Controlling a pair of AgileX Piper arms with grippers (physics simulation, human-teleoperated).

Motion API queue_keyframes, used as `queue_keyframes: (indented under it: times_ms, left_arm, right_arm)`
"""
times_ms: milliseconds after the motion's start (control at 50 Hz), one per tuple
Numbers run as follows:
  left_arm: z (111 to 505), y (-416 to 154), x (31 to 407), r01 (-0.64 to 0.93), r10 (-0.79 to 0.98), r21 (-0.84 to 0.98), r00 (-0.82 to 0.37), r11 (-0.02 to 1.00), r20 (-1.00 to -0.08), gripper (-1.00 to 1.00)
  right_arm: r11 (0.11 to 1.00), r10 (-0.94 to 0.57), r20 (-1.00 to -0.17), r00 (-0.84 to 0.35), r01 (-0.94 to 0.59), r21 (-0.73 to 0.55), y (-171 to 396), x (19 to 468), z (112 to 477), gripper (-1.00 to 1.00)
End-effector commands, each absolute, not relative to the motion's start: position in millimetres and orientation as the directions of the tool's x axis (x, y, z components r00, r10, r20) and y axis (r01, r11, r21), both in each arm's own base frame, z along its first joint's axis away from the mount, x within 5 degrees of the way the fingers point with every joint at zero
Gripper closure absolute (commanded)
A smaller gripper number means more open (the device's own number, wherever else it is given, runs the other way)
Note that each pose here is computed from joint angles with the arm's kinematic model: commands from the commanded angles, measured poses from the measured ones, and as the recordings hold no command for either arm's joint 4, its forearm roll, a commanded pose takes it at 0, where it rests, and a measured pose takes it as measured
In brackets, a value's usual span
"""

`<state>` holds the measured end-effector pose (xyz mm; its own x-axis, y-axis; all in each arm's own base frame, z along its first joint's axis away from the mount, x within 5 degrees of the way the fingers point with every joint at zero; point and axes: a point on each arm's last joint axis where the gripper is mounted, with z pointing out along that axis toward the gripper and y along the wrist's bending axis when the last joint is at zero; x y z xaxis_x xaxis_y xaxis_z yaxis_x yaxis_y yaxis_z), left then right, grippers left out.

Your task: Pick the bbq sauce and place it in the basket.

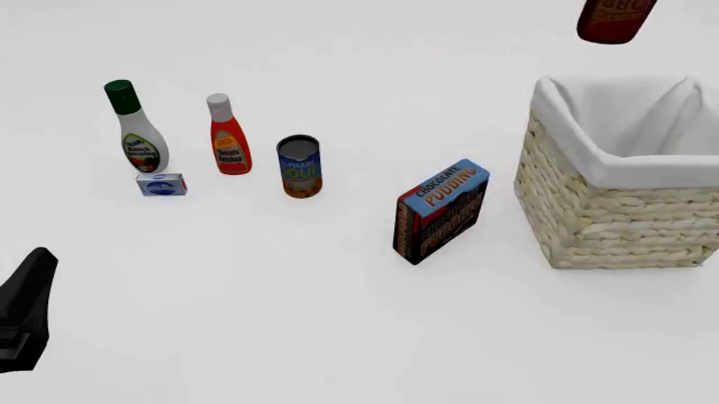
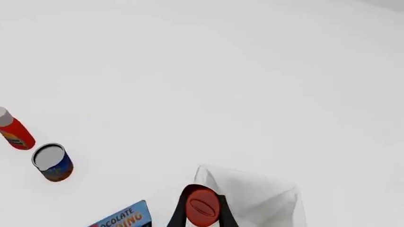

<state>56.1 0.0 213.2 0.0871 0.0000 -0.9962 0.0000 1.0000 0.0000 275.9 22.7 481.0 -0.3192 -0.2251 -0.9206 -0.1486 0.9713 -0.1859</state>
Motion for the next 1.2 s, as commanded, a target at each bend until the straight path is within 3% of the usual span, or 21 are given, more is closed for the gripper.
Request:
queue_keyframes:
  times_ms: [20, 440, 1200]
  left_arm:
    - [213.2, 0.0, 56.1, 0.0, 0.0, 0.0, 0.087, 1.0, -0.996, -1.0]
    - [213.2, 0.0, 56.1, 0.0, 0.0, 0.0, 0.087, 1.0, -0.996, -1.0]
    - [213.2, 0.0, 56.1, 0.0, 0.0, 0.0, 0.087, 1.0, -0.996, -1.0]
  right_arm:
    - [0.98, -0.199, -0.923, -0.33, -0.075, -0.184, 2.5, 272.2, 473.8, 1.0]
    - [0.982, -0.167, -0.916, -0.365, 0.026, -0.189, -27.4, 273.5, 452.7, 1.0]
    - [0.982, -0.102, -0.869, -0.483, 0.09, -0.165, -58.4, 321.0, 360.9, 1.0]
